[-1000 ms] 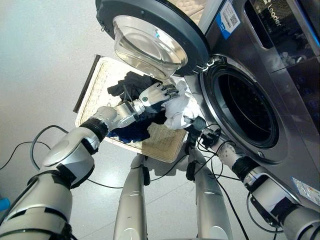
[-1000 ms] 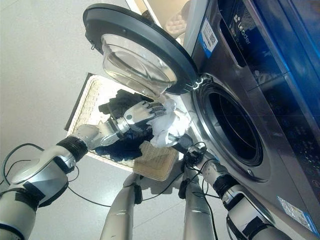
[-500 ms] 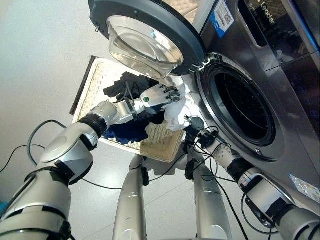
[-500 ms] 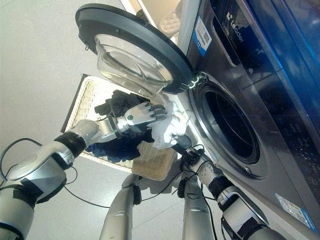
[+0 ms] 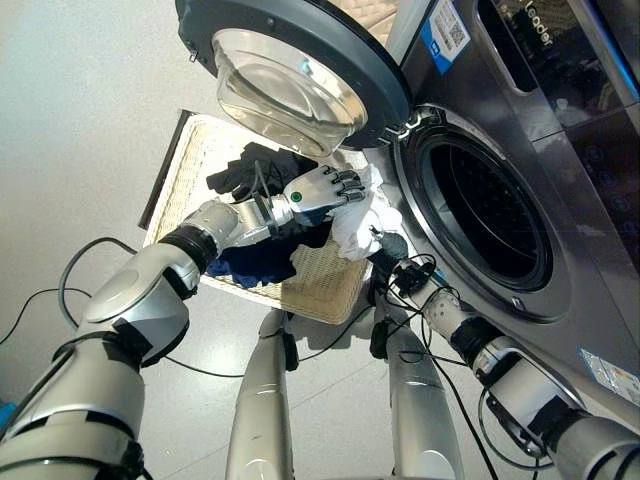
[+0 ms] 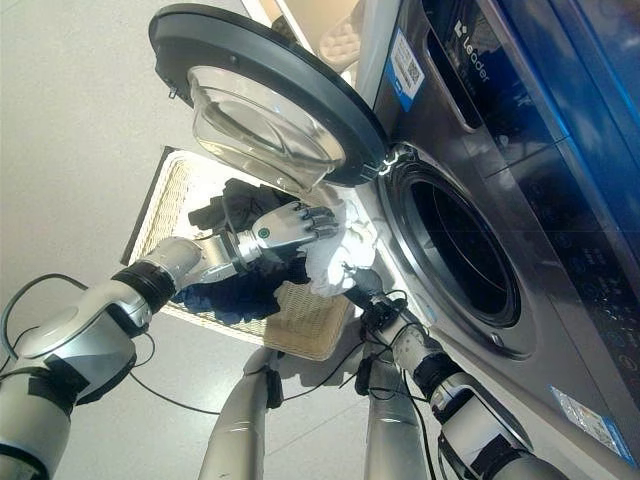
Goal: Put the clothes into the washing machine.
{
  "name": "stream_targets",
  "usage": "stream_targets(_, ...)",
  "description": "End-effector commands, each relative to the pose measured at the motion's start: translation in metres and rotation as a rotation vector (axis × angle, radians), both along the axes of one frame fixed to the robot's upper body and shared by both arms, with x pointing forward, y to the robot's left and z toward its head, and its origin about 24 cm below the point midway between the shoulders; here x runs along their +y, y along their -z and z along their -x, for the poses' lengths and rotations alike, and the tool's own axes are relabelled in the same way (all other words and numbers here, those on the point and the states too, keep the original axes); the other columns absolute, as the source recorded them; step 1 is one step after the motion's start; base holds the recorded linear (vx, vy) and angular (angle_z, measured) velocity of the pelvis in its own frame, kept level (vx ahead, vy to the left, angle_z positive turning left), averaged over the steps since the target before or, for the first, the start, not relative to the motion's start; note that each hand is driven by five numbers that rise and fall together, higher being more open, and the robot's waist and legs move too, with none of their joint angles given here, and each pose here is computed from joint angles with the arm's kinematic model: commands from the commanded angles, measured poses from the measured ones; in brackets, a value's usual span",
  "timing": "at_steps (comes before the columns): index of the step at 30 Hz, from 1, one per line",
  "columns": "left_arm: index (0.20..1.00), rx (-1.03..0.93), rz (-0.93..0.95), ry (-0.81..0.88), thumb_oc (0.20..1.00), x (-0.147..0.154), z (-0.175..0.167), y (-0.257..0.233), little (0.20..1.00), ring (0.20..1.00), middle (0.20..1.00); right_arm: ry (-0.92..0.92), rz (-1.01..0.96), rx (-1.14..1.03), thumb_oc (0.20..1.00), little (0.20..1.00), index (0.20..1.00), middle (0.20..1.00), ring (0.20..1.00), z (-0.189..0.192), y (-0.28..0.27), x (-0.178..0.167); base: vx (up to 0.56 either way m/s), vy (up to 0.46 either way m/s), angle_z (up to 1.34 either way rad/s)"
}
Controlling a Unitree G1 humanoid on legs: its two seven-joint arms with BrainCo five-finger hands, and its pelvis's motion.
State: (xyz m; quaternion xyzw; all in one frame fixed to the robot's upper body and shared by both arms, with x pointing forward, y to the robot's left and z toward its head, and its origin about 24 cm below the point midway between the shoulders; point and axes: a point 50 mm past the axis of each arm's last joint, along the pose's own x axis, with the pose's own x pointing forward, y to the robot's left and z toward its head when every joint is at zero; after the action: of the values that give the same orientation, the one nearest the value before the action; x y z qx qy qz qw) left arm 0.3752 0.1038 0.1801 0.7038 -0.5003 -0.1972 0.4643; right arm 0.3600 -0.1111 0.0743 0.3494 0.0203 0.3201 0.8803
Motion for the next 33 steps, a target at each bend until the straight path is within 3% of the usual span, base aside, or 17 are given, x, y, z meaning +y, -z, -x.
stream_targets(1,1.0,0.121,0.063,0.077,1.0,-0.022,0.014,0.032,1.0,1.0,1.0,0.069,-0.195,-0.26,0.2,0.2,0.2,0.2,0.2,-0.023,-0.081,0.001,0.0,-0.002,-0.04)
stream_targets(20,1.0,0.235,1.012,-0.439,1.0,0.058,0.002,0.056,1.0,1.0,1.0,0.57,-0.397,-0.047,0.2,0.2,0.2,0.2,0.2,-0.01,-0.005,-0.071,0.0,0.023,-0.07)
stream_targets(21,1.0,0.248,1.199,-0.503,1.0,0.07,0.004,0.059,1.0,1.0,1.0,0.648,-0.439,0.001,0.2,0.2,0.2,0.2,0.2,-0.006,0.007,-0.078,0.01,0.034,-0.13)
stream_targets(22,1.0,0.246,1.24,-0.514,1.0,0.073,0.004,0.059,1.0,1.0,1.0,0.657,-0.446,0.005,0.2,0.2,0.2,0.2,0.2,-0.006,0.007,-0.079,0.02,0.04,-0.13)
stream_targets(23,1.0,0.248,1.402,-0.56,1.0,0.083,0.006,0.064,1.0,1.0,1.0,0.704,-0.477,0.036,0.2,0.2,0.2,0.2,0.2,-0.003,0.015,-0.083,0.0,0.017,-0.08)
stream_targets(27,1.0,0.237,1.612,-0.624,1.0,0.097,0.012,0.074,1.0,1.0,1.0,0.774,-0.551,0.092,0.2,0.2,0.2,0.2,0.2,0.0,0.024,-0.088,0.02,0.007,-0.03)
stream_targets(28,1.0,0.224,1.747,-0.641,1.0,0.103,0.017,0.079,1.0,1.0,1.0,0.844,-0.635,0.116,0.2,0.2,0.2,0.2,0.2,0.003,0.028,-0.095,0.0,0.0,0.0)
stream_targets(33,1.0,0.274,1.861,-0.66,1.0,0.1,0.022,0.091,1.0,1.0,1.0,0.953,-0.806,0.169,0.2,0.2,0.2,0.2,0.2,0.003,0.03,-0.103,0.02,-0.024,0.01)
